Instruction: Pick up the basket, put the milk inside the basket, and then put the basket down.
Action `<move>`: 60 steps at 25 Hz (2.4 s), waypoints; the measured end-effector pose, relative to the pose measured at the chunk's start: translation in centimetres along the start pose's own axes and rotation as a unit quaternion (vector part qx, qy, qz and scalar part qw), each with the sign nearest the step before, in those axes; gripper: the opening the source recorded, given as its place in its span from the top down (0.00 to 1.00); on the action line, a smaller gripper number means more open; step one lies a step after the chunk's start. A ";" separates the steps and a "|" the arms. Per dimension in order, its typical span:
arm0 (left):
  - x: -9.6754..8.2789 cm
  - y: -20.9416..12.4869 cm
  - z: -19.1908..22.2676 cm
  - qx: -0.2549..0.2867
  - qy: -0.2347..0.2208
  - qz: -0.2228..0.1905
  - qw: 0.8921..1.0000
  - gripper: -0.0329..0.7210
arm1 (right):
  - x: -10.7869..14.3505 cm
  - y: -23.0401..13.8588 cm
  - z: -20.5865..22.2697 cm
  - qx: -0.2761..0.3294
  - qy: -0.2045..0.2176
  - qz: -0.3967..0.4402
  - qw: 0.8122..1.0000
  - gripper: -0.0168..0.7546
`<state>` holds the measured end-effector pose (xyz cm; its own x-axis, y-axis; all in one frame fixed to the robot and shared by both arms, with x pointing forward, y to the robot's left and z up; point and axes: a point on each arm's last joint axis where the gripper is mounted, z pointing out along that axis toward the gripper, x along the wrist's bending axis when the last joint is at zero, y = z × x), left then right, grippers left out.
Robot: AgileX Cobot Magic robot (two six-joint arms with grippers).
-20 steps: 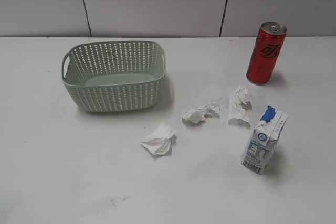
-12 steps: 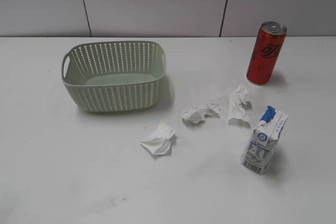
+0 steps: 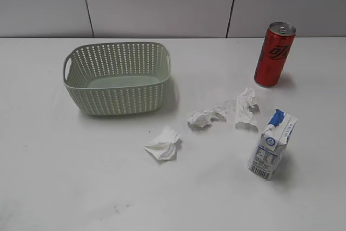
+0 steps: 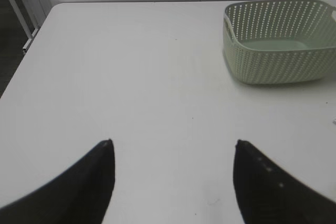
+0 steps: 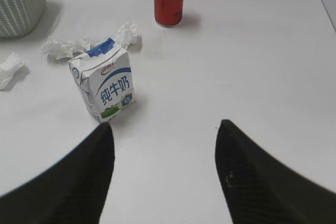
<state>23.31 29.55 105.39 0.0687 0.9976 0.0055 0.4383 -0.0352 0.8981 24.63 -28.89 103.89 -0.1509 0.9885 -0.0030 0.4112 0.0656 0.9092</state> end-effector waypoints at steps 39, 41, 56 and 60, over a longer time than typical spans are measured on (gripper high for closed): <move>0.7 9.1 10.3 0.017 -0.018 -0.056 0.998 0.30 | 0.4 0.1 0.0 -0.003 0.020 0.015 1.000 0.35; 0.9 10.2 12.8 0.049 -0.017 -0.047 0.998 0.30 | 0.4 0.1 0.0 -0.003 0.020 0.015 1.000 0.35; -3.3 14.7 29.9 0.237 -0.087 -0.008 0.968 0.30 | 0.4 0.1 0.0 -0.003 0.020 0.014 1.000 0.35; -4.0 14.8 34.0 0.306 -0.089 -0.022 0.948 0.30 | 0.4 0.1 0.0 -0.003 0.020 0.014 1.000 0.35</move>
<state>60.02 23.05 103.73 0.1647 0.9750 -0.1494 0.8784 -0.0761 0.4718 24.58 -28.53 103.94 -0.1751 0.9838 0.0393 0.4113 0.0368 0.9108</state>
